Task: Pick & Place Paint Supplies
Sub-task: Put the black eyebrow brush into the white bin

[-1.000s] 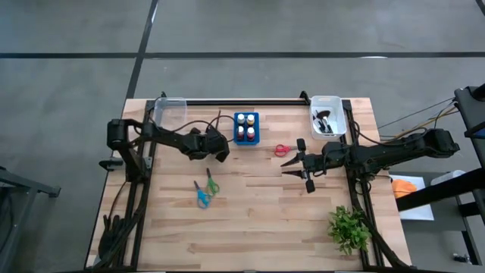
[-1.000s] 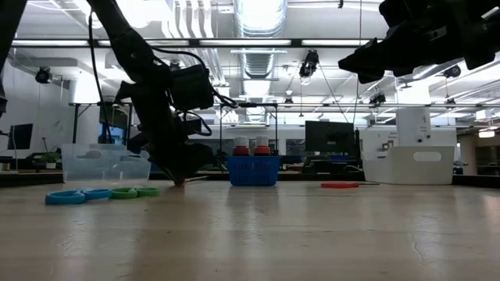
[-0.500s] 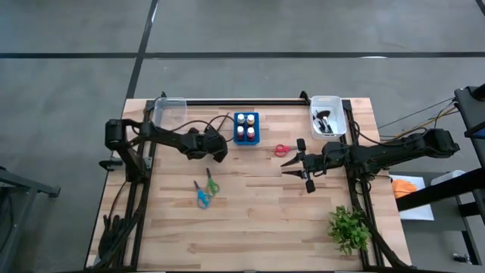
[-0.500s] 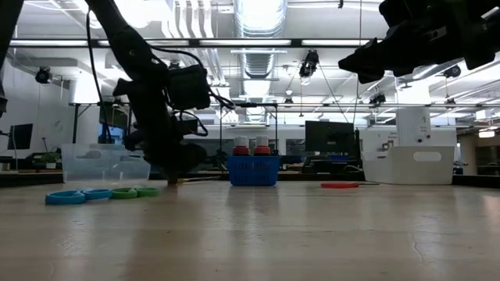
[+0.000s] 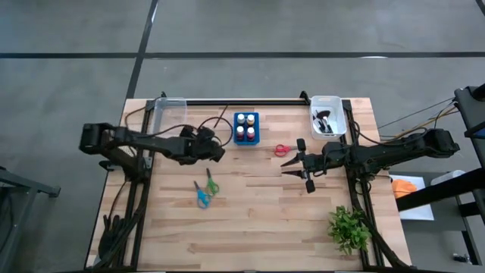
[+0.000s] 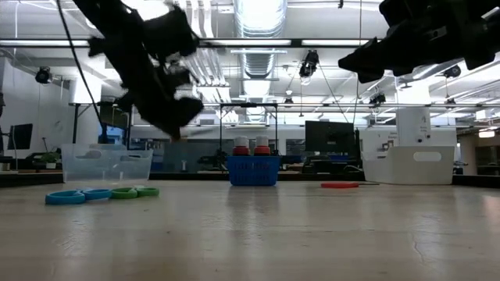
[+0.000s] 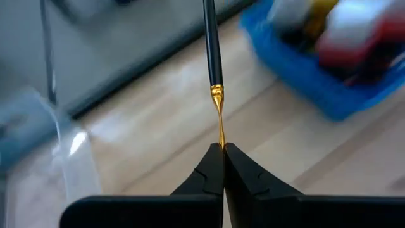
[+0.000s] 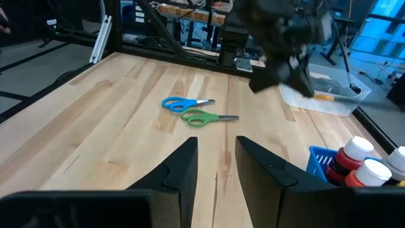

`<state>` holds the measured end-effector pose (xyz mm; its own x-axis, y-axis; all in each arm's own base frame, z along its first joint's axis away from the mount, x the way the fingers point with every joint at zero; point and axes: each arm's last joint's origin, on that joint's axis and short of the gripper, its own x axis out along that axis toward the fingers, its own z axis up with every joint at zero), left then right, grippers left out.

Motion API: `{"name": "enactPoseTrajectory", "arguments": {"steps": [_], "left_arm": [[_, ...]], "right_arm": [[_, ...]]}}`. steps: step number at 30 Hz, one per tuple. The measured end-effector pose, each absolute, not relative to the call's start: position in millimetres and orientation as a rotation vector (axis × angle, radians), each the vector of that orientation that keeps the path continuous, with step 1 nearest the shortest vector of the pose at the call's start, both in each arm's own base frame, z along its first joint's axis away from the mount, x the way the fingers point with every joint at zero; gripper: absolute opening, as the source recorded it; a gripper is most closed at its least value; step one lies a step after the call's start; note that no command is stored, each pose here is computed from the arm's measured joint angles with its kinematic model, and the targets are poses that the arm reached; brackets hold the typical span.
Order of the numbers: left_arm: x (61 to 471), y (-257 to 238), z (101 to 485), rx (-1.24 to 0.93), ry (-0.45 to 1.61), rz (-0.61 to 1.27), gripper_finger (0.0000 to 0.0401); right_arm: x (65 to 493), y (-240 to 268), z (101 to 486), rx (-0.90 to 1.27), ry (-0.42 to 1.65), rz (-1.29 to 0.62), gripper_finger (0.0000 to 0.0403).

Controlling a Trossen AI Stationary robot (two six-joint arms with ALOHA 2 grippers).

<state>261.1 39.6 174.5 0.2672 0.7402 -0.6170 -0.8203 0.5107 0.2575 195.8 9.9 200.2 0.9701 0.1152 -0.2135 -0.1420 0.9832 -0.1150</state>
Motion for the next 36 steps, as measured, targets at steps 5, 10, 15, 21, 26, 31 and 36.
{"name": "enactPoseTrajectory", "arguments": {"steps": [5, 10, 15, 21, 26, 31, 36], "left_arm": [[259.8, 6.4, 209.7, -0.083, 0.581, 0.913, 0.0001], [267.6, -34.3, 237.1, -0.001, 0.403, 0.677, 0.0001], [278.5, -65.4, 251.6, 0.055, 0.268, 0.389, 0.0001], [282.0, -69.9, 252.0, 0.069, 0.247, 0.317, 0.0001], [292.2, -74.1, 247.0, 0.076, 0.213, 0.215, 0.0001], [300.5, -79.3, 243.4, 0.074, 0.168, 0.120, 0.0001], [305.6, -81.1, 241.5, 0.077, 0.139, 0.097, 0.0001]], "right_arm": [[196.3, 9.9, 202.8, -0.130, 0.179, 0.130, 0.0102], [196.8, 10.3, 206.0, -0.129, 0.145, 0.138, 0.0102], [197.1, 11.7, 209.5, -0.117, 0.105, 0.180, 0.0102], [196.8, 15.8, 222.4, -0.085, -0.032, 0.286, 0.0102], [196.6, 17.6, 224.7, -0.082, -0.055, 0.291, 0.0107], [196.7, 17.7, 226.5, -0.065, -0.071, 0.248, 0.0157], [196.5, 19.9, 227.3, -0.063, -0.079, 0.255, 0.0233]]}}
